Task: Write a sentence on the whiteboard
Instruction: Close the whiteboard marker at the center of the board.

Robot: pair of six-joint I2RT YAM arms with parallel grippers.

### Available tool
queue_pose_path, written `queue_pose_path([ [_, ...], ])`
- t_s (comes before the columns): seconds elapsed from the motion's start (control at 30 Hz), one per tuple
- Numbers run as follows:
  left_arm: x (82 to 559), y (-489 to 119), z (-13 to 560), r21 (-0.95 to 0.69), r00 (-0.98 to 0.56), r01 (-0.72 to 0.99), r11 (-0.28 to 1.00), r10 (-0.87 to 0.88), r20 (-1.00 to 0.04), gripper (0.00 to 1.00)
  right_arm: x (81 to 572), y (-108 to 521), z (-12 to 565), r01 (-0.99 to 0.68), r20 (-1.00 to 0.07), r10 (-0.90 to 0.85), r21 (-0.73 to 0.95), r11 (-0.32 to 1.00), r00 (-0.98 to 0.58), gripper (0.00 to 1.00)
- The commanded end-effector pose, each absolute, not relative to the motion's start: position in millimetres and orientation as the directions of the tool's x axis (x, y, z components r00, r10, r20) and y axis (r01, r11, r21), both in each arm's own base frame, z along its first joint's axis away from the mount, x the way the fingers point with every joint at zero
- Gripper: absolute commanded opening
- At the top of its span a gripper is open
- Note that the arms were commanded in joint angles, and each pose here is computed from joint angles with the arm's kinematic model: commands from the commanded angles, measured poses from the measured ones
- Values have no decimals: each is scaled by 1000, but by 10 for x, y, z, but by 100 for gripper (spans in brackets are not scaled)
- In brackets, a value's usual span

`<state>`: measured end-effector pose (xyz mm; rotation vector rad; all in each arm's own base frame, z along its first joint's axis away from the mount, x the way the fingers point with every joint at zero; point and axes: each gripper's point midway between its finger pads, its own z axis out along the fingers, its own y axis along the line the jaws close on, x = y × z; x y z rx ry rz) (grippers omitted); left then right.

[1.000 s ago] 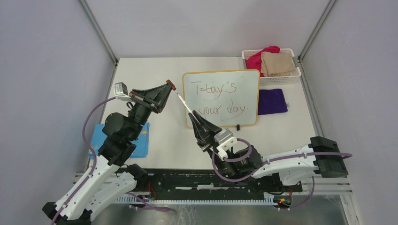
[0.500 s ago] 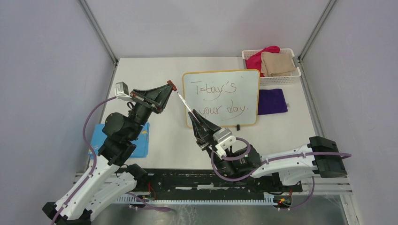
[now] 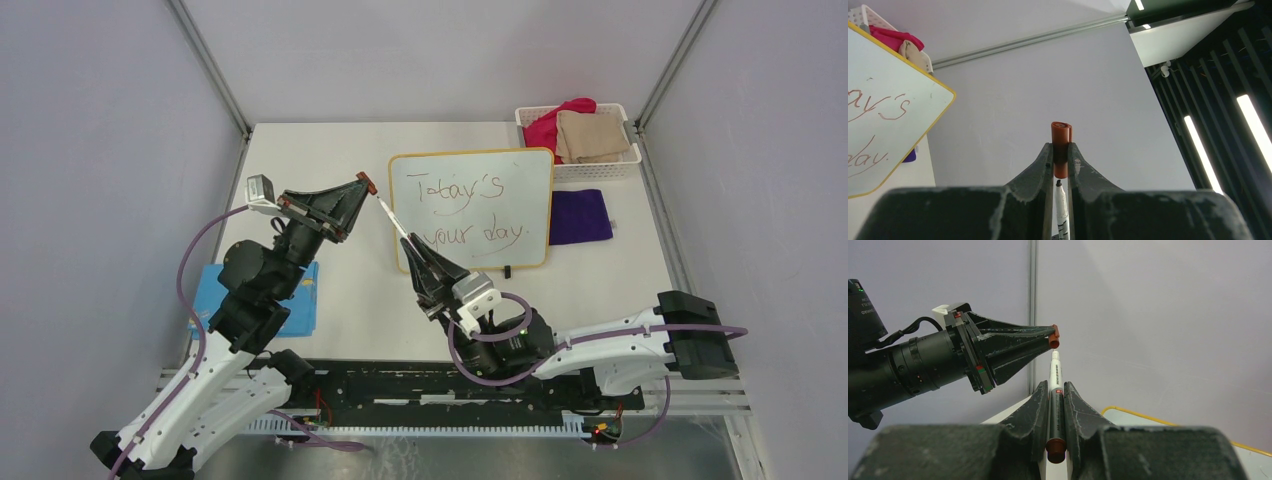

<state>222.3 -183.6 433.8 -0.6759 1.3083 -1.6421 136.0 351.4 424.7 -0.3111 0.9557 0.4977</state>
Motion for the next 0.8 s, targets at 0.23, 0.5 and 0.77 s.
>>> queue_pose_path([
  [0.23, 2092, -1828, 4502, -932, -470, 355, -69, -875, -114, 2, 1387, 3437, 4462, -527, -818, 332, 42, 849, 470, 0],
  [0.5, 2085, -1840, 4504, -932, -476, 357, -69, -872, -118, 2, 1388, 3442, 4469, -526, -816, 333, 42, 849, 472, 0],
  [0.77, 2125, -1786, 4471, -937, -448, 343, -66, -889, -101, 2, 1380, 3437, 4470, -533, -815, 339, 45, 845, 469, 0],
])
